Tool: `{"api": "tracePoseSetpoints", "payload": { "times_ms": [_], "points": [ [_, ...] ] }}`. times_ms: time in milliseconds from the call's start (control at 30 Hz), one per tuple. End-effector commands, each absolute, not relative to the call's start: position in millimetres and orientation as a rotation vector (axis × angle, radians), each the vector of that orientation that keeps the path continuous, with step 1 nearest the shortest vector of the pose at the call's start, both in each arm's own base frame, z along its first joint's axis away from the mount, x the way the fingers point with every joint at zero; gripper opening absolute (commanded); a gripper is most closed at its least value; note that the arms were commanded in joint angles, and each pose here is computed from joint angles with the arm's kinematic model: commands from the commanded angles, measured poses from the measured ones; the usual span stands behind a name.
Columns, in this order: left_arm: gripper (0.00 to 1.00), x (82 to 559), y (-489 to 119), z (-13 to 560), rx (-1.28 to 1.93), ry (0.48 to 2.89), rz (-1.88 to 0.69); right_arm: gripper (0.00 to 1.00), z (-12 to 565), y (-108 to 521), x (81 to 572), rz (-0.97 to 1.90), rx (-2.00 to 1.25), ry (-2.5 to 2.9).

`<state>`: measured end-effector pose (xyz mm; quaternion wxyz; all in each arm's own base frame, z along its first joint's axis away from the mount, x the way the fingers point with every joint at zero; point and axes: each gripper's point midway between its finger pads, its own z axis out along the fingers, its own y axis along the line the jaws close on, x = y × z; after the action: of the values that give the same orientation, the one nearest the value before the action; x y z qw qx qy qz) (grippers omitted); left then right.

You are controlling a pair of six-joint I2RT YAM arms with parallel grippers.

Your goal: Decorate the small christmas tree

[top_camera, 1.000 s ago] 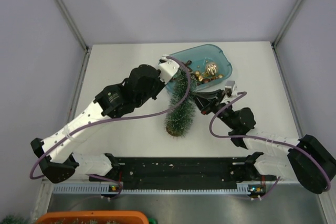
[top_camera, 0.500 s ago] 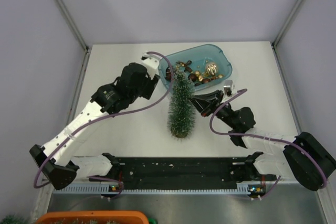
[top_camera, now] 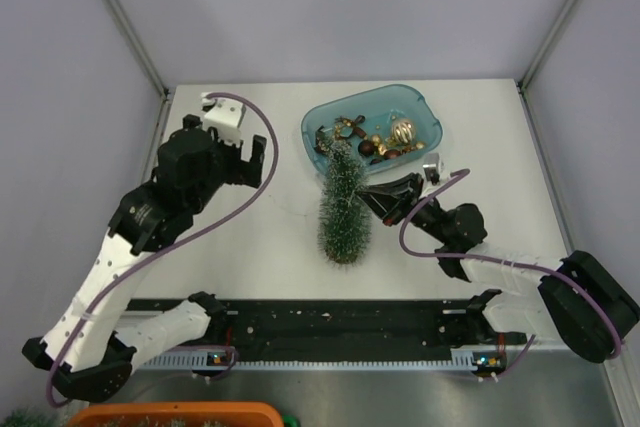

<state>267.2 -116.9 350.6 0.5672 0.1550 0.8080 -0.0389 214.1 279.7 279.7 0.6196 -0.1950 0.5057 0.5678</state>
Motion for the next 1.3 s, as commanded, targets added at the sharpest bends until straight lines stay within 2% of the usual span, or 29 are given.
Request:
{"api": "tracePoseSetpoints", "payload": {
  "times_ms": [0,167,333,467,600,867,900,933,1000,1067,1100,1133,1267],
  "points": [
    [0.99,253,-104,391,0.328,1.787,-0.129,0.0,333,269,198,1.306,-0.482,0.911],
    [0.99,224,-110,393,0.521,1.765,-0.194,0.0,338,269,200,1.295,-0.478,0.91],
    [0.99,186,-151,374,0.799,1.73,-0.451,0.0,338,270,200,1.297,-0.482,0.913],
    [0.99,175,-177,358,0.943,1.717,-0.59,0.0,340,270,199,1.302,-0.484,0.909],
    [0.99,175,-188,345,1.075,1.683,-0.602,0.0,340,268,198,1.295,-0.481,0.909],
    [0.99,200,-198,314,1.214,1.586,-0.46,0.0,341,268,196,1.297,-0.488,0.905],
    [0.95,204,-200,314,1.218,1.574,-0.453,0.0,342,268,197,1.295,-0.487,0.905],
    [0.85,206,-202,312,1.222,1.575,-0.453,0.0,342,268,197,1.295,-0.487,0.905],
    [0.56,209,-208,308,1.259,1.575,-0.468,0.0,340,268,197,1.294,-0.487,0.909],
    [0.18,212,-211,304,1.27,1.587,-0.476,0.0,341,268,197,1.295,-0.485,0.906],
    [0.05,213,-213,301,1.27,1.598,-0.479,0.0,341,267,196,1.298,-0.486,0.906],
    [0.0,214,-211,299,1.264,1.606,-0.471,0.0,342,267,196,1.299,-0.485,0.904],
    [0.0,213,-204,286,1.225,1.65,-0.454,0.0,346,263,197,1.286,-0.476,0.895]
  ]
}}
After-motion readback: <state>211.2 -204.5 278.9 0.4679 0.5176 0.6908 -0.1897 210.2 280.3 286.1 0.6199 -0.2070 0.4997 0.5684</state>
